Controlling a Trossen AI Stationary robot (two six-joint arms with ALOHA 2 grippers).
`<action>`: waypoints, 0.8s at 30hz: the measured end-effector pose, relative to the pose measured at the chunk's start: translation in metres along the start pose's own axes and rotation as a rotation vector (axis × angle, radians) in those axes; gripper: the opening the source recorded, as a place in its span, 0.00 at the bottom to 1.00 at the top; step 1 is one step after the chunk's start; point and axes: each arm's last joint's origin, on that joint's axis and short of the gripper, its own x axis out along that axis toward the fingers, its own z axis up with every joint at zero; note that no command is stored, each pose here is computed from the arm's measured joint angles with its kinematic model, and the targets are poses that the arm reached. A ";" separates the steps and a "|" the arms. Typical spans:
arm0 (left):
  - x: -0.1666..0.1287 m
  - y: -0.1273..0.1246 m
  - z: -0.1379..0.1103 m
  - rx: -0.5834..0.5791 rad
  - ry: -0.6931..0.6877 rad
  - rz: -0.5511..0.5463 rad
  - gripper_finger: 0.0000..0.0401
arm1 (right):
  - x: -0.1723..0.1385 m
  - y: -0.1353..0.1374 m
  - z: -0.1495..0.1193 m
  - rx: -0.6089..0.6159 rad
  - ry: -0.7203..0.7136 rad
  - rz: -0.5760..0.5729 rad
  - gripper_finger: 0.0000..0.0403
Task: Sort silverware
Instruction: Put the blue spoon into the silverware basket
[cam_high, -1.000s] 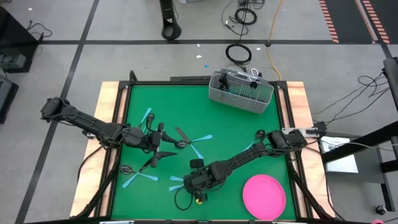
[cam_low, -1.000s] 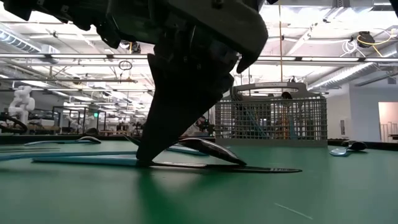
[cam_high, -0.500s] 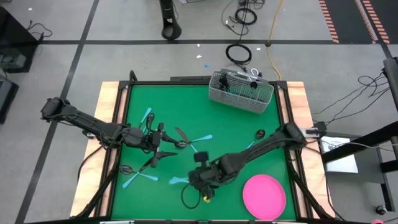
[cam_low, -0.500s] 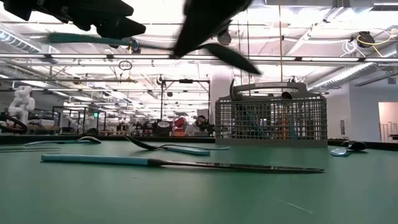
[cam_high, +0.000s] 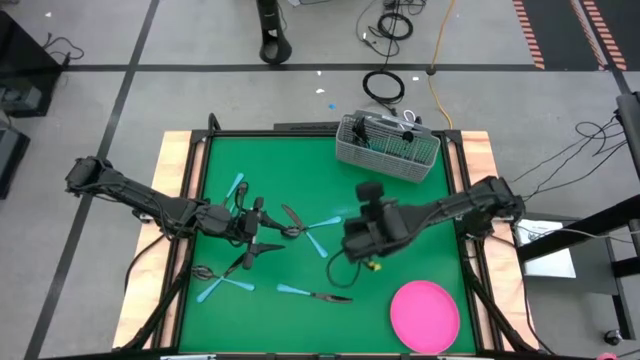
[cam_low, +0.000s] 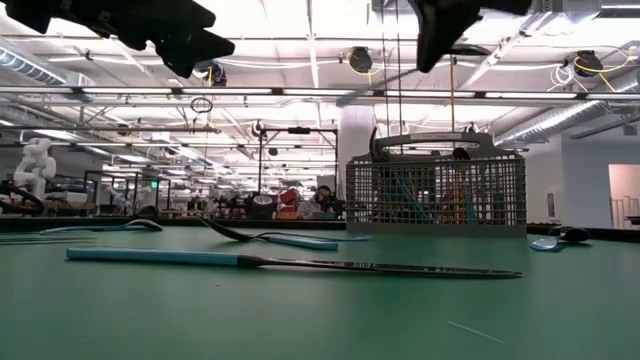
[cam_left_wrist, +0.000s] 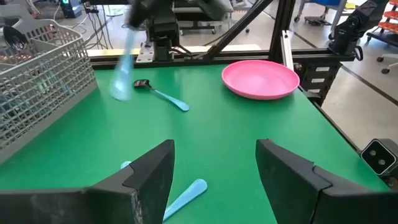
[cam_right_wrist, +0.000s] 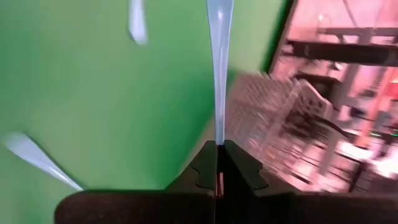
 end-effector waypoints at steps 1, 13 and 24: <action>0.000 0.000 0.000 0.000 0.000 0.000 0.57 | 0.003 -0.004 -0.004 -0.034 0.036 -0.016 0.00; 0.000 0.002 -0.004 0.009 0.043 0.066 0.57 | 0.031 -0.064 -0.021 -0.277 0.209 -0.261 0.00; 0.000 0.003 -0.007 0.015 0.066 0.092 0.57 | 0.051 -0.127 -0.062 -0.385 0.423 -0.324 0.00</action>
